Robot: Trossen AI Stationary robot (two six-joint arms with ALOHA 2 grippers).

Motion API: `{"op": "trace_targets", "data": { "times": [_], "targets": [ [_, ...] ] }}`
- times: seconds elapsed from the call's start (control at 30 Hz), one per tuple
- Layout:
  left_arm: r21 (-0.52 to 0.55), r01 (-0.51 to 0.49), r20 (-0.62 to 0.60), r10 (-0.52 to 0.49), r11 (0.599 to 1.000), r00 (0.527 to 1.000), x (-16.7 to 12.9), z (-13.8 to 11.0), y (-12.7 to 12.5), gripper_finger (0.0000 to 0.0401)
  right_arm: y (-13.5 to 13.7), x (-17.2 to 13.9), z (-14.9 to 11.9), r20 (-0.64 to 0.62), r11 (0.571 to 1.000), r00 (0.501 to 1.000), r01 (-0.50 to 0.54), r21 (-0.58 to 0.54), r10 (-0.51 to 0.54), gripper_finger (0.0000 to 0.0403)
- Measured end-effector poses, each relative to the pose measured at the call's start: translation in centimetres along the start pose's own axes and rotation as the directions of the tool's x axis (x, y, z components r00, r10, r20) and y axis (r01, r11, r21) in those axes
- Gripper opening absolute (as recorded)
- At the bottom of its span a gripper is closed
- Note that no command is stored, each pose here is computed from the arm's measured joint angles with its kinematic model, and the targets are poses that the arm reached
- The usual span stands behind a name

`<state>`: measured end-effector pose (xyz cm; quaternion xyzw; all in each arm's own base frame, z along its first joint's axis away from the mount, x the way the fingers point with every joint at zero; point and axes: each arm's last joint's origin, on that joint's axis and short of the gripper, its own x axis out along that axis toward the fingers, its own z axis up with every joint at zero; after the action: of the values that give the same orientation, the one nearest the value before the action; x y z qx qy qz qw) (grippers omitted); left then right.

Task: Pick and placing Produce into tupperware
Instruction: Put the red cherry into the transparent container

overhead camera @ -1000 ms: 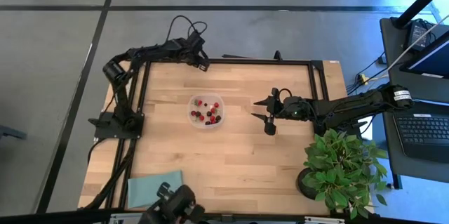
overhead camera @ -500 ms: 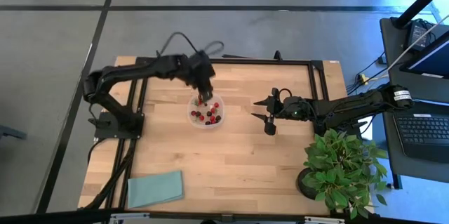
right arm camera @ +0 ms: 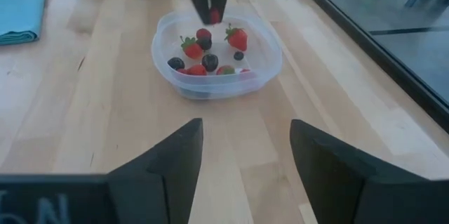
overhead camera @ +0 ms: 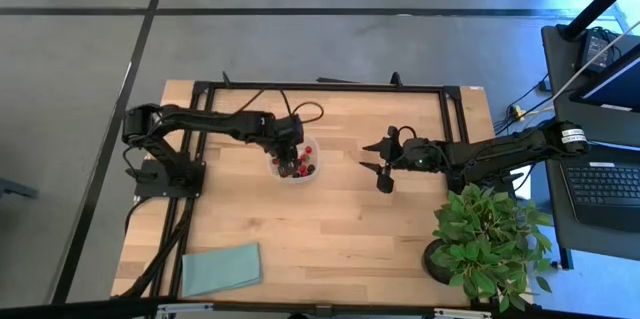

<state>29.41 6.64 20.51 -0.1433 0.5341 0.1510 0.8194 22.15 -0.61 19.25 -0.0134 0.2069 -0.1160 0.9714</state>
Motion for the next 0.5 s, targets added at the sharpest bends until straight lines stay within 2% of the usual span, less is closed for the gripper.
{"op": "trace_targets", "data": {
  "times": [0.23, 0.5],
  "targets": [
    [-0.027, -0.012, -0.022, 0.011, 1.0, 1.0, 1.9, -1.9, 0.5, 0.0076, 0.0, 0.0, 0.0, 0.002, 1.0, 1.0, 0.0, 0.001, 0.0, 0.0217],
    [-0.035, -0.016, -0.01, 0.015, 0.999, 1.0, 2.1, -2.0, 0.8, 0.0082, 0.0, 0.0, 0.0, 0.002, 1.0, 1.0, 0.0, -0.003, 0.0, 0.0217]
  ]
}}
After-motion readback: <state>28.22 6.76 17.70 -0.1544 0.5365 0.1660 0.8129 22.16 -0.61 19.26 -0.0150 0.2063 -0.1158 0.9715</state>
